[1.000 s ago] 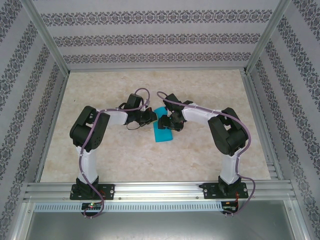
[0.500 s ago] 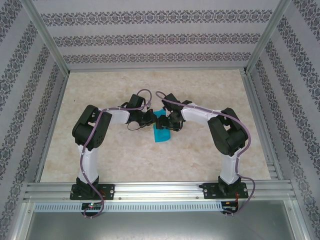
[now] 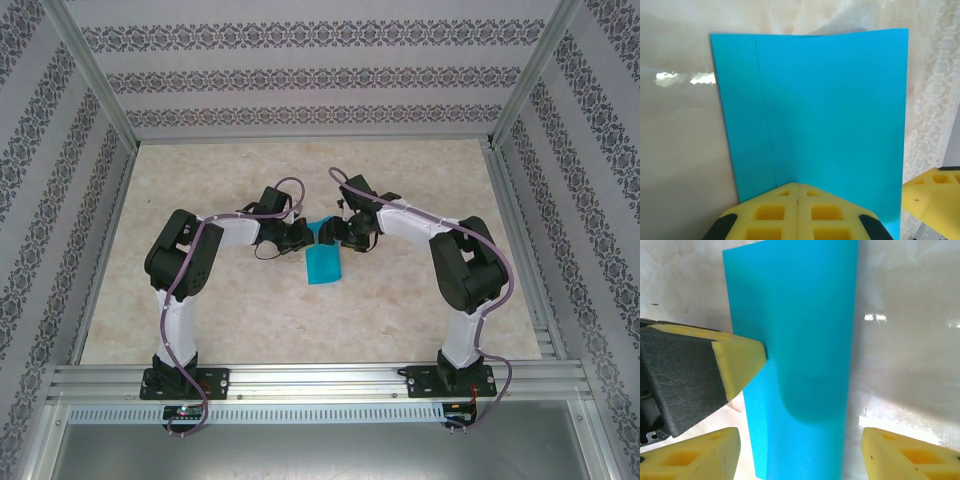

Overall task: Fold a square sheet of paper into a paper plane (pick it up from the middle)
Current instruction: Hold the square sheet of paper at the center of the table.

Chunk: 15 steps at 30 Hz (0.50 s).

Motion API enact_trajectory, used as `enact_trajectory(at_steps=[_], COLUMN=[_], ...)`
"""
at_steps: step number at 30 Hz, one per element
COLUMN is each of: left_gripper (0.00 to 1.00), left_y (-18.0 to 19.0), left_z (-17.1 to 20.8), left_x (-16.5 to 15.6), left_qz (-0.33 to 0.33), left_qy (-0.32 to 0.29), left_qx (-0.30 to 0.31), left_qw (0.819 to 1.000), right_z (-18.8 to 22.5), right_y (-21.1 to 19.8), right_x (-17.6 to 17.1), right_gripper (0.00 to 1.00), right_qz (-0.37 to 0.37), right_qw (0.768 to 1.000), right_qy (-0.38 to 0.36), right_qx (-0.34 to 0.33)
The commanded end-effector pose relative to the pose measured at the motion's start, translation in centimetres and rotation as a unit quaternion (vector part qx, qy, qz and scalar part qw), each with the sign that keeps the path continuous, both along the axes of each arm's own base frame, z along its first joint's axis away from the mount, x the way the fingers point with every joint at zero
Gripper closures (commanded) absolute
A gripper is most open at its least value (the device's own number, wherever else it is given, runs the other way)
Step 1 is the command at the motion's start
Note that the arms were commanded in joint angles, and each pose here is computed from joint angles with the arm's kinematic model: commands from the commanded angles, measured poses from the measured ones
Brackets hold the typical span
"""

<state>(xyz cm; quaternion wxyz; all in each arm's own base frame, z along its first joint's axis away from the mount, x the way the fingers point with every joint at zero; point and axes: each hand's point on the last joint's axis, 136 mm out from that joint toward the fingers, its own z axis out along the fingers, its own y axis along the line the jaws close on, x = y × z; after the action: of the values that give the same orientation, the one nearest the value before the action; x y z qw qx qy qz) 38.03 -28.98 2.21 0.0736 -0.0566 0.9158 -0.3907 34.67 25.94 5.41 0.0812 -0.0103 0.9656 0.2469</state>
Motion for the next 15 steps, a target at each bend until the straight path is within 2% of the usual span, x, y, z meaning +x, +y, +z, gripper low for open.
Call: enact_trajectory(at_steps=[1, 5, 15], left_gripper=[1.0, 1.0, 1.0], left_y=[-0.1, 0.0, -0.1], left_z=[-0.6, -0.1, 1.3], left_x=[-0.7, -0.7, -0.5], left_qz=[-0.017, -0.022, -0.03], left_qy=[0.006, 0.001, -0.01], left_qx=[0.022, 0.025, 0.026], left_qw=[1.0, 0.999, 0.999], right_z=[0.2, -0.1, -2.2], right_y=[0.4, 0.5, -0.4], right_x=[0.4, 0.7, 0.6], right_gripper=[0.4, 0.45, 0.52], right_qz=[0.01, 0.016, 0.023], right_qw=[0.998, 0.996, 0.996], right_qy=[0.009, 0.018, 0.04], right_qx=[0.055, 0.084, 0.078])
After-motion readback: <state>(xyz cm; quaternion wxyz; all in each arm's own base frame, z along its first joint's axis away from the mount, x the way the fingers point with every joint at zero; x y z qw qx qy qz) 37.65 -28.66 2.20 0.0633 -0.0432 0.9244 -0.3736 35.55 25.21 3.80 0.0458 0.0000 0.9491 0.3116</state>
